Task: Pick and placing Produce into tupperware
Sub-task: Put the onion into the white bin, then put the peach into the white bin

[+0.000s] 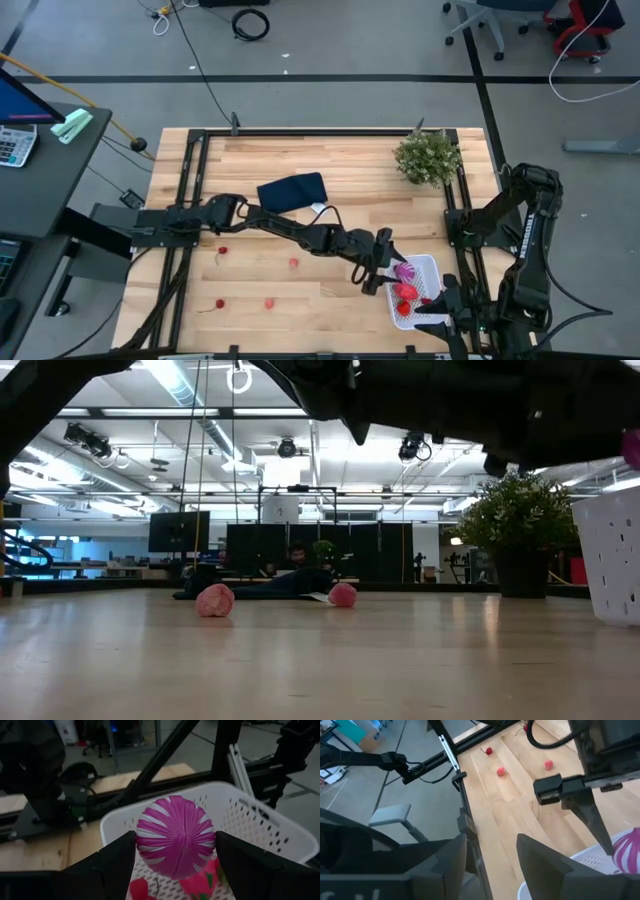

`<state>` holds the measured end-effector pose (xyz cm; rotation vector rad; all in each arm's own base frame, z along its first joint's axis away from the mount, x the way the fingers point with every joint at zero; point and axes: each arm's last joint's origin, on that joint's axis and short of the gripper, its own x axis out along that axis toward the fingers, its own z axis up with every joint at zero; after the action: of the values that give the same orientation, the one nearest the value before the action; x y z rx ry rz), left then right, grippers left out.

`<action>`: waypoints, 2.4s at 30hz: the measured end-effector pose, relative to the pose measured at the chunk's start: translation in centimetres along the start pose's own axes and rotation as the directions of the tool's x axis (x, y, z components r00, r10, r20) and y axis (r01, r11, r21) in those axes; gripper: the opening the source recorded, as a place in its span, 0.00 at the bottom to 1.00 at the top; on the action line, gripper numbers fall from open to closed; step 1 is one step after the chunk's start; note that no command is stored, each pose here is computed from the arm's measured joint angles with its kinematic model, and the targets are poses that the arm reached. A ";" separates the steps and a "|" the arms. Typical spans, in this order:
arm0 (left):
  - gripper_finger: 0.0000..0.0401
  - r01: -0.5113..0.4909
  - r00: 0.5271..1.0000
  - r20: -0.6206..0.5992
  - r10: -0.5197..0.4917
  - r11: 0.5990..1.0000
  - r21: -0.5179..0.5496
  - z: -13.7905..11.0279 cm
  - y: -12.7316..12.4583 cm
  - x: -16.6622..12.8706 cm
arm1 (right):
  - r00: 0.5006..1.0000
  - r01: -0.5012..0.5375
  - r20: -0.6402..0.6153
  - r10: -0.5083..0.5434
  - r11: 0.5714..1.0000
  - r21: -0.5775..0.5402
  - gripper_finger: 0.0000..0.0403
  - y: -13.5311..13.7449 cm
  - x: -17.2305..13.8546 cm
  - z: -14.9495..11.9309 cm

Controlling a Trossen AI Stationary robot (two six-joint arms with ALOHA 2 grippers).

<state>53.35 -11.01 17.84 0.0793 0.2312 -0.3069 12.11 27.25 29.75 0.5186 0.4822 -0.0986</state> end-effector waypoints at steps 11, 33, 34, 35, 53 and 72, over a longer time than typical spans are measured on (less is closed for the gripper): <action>0.68 0.059 0.996 -0.064 -0.061 0.998 -0.032 -0.8 0.7 -0.1 | 1.000 -0.002 -0.002 0.002 1.000 0.002 0.45 0.0 0.0 0.0; 0.66 0.070 0.995 -0.070 -0.075 0.995 -0.070 3.7 1.5 0.1 | 1.000 -0.023 0.013 0.025 0.991 -0.135 0.45 -0.5 -1.0 2.1; 0.66 0.069 0.995 -0.063 -0.074 0.995 -0.071 3.5 1.4 0.3 | 1.000 -0.023 0.013 0.025 0.991 -0.135 0.45 -0.5 -1.0 2.1; 0.66 0.069 0.993 -0.090 -0.076 0.994 -0.082 3.0 1.4 0.4 | 1.000 -0.024 0.012 0.026 0.991 -0.135 0.45 -0.5 -1.0 2.1; 0.67 0.090 0.970 -0.225 -0.090 0.996 -0.009 -0.4 1.0 1.4 | 1.000 -0.023 0.011 0.025 0.990 -0.136 0.45 -0.5 -1.0 2.0; 0.81 0.028 0.983 -0.181 -0.016 0.997 0.066 0.1 0.8 1.6 | 0.999 -0.017 0.031 0.021 0.993 -0.118 0.45 -0.5 -1.0 2.1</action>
<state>55.10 -10.68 17.59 0.1725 0.4017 -0.3302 12.01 25.75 31.57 0.4054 0.4492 -0.0600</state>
